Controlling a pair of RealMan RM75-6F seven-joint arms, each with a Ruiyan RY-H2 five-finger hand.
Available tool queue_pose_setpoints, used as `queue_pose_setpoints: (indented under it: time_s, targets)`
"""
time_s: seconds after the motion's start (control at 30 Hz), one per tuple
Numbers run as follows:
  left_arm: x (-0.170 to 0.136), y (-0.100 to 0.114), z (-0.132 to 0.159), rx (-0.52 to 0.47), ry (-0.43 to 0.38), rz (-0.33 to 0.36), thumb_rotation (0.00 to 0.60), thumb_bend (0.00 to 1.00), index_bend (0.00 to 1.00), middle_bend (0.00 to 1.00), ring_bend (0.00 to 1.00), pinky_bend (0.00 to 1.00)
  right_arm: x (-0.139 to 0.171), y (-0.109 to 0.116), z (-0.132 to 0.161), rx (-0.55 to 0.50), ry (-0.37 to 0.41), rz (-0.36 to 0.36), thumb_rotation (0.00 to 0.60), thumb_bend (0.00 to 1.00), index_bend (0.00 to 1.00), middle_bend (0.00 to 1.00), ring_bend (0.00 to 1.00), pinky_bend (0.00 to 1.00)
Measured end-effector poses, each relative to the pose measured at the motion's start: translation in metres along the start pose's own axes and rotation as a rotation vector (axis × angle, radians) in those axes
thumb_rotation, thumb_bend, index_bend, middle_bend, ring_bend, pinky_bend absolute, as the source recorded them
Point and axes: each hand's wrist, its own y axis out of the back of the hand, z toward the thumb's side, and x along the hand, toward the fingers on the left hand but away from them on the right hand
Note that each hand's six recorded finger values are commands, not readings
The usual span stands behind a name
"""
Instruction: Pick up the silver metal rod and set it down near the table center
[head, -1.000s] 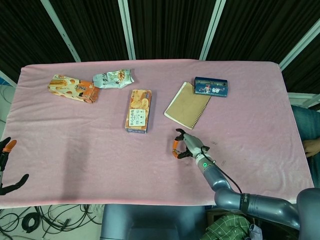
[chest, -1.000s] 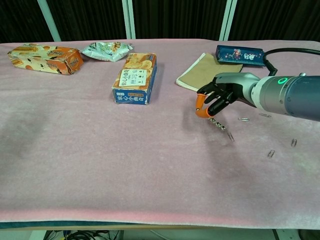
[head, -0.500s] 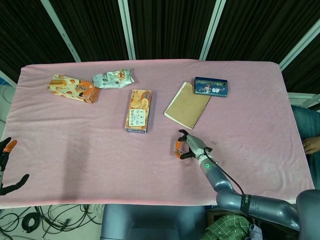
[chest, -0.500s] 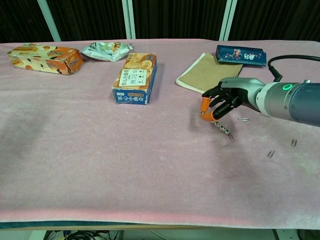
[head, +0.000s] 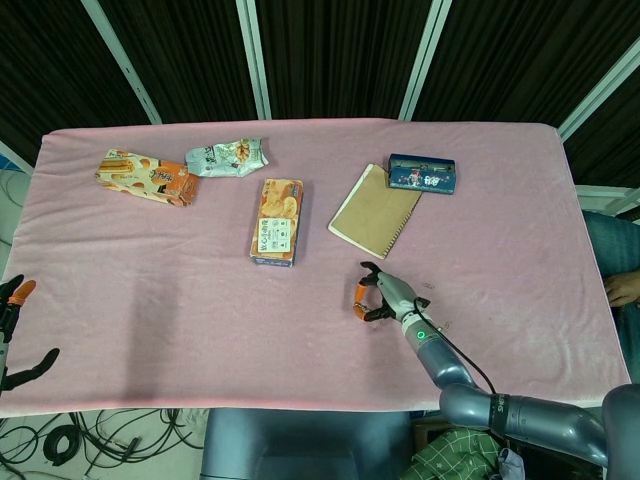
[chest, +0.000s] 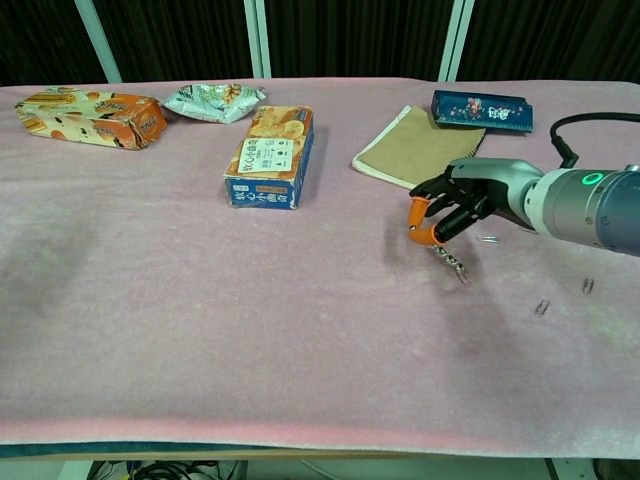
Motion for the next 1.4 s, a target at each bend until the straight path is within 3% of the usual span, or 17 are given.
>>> queue_pose_setpoints:
  time_s: [0.27,0.63,1.0,1.4]
  targets:
    - [0.0,-0.001,0.001,0.002,-0.004,-0.001,0.6,0.22,0.05,0.0,0.0,0.0,0.031,0.014,0.0,0.03,0.022,-0.002,0.6,0.36,0.61,0.04,0.12,0.17]
    - [0.003,-0.005,0.0,0.013,-0.004,-0.023,0.6,0.22,0.05,0.0,0.0,0.0,0.072,0.032,-0.028,0.029,0.011,-0.055,0.6,0.36,0.61,0.04,0.12,0.17]
    - [0.012,-0.015,0.002,0.033,-0.032,-0.045,0.6,0.22,0.06,0.0,0.0,0.0,0.078,0.035,-0.055,0.038,0.015,-0.115,0.6,0.36,0.61,0.04,0.12,0.17]
    - [0.012,-0.023,0.004,0.083,-0.037,-0.071,0.6,0.22,0.06,0.0,0.0,0.0,0.075,0.018,-0.058,-0.028,0.03,-0.112,0.6,0.36,0.61,0.04,0.13,0.17]
